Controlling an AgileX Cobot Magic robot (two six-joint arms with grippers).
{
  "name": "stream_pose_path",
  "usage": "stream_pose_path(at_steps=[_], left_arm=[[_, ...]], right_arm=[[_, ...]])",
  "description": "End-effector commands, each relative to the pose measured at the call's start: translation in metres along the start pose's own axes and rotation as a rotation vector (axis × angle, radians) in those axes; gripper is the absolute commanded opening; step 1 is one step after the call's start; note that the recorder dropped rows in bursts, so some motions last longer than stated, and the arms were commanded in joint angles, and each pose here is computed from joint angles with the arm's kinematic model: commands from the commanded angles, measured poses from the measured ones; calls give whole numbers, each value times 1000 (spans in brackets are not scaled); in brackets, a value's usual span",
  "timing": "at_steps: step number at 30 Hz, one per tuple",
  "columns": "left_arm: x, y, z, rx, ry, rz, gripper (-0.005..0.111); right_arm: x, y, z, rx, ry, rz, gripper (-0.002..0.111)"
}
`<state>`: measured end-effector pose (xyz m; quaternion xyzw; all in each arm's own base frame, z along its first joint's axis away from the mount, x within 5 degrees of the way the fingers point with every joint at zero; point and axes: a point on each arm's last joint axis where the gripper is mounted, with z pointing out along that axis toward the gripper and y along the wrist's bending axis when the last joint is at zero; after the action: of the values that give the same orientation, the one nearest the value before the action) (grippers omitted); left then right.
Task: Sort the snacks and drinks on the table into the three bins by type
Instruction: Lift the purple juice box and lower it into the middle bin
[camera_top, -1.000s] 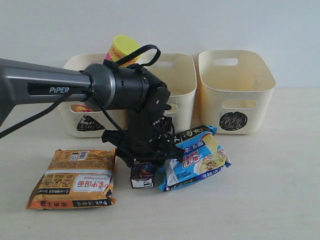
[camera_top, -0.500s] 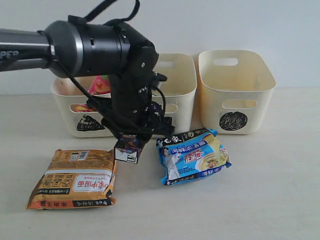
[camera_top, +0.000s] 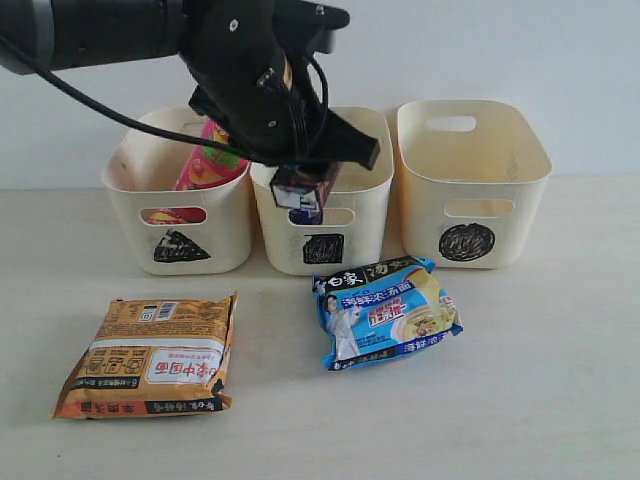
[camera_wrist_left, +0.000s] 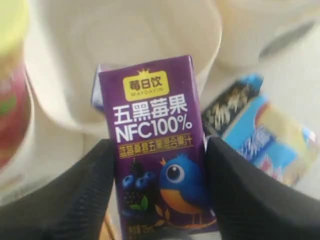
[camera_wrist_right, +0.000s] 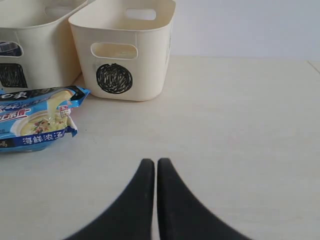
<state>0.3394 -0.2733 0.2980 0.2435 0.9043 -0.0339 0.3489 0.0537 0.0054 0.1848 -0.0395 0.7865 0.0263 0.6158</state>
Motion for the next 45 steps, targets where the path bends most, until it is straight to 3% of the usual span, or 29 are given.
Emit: stream_pose_path(at_steps=[1, 3, 8, 20, 33, 35, 42, 45], left_arm=[[-24, 3, -5, 2, -231, 24, 4], [-31, 9, 6, -10, -327, 24, 4], [-39, 33, 49, -49, -363, -40, 4], [-48, 20, 105, -13, -405, -21, 4], [-43, 21, 113, -44, -371, 29, 6], [-43, 21, 113, -44, -371, 29, 12], [-43, 21, 114, -47, -365, 29, 60], [-43, 21, 114, -47, -365, 29, 73]], right_arm=[[1, 0, 0, 3, -8, -3, 0], [1, 0, 0, 3, -8, -3, 0], [1, 0, 0, 3, -8, -3, 0], [1, 0, 0, 3, -8, -3, 0], [1, 0, 0, 3, -8, -3, 0], [1, 0, 0, 3, -8, -3, 0], [1, 0, 0, 3, -8, -3, 0], [1, 0, 0, 3, -8, -3, 0]])
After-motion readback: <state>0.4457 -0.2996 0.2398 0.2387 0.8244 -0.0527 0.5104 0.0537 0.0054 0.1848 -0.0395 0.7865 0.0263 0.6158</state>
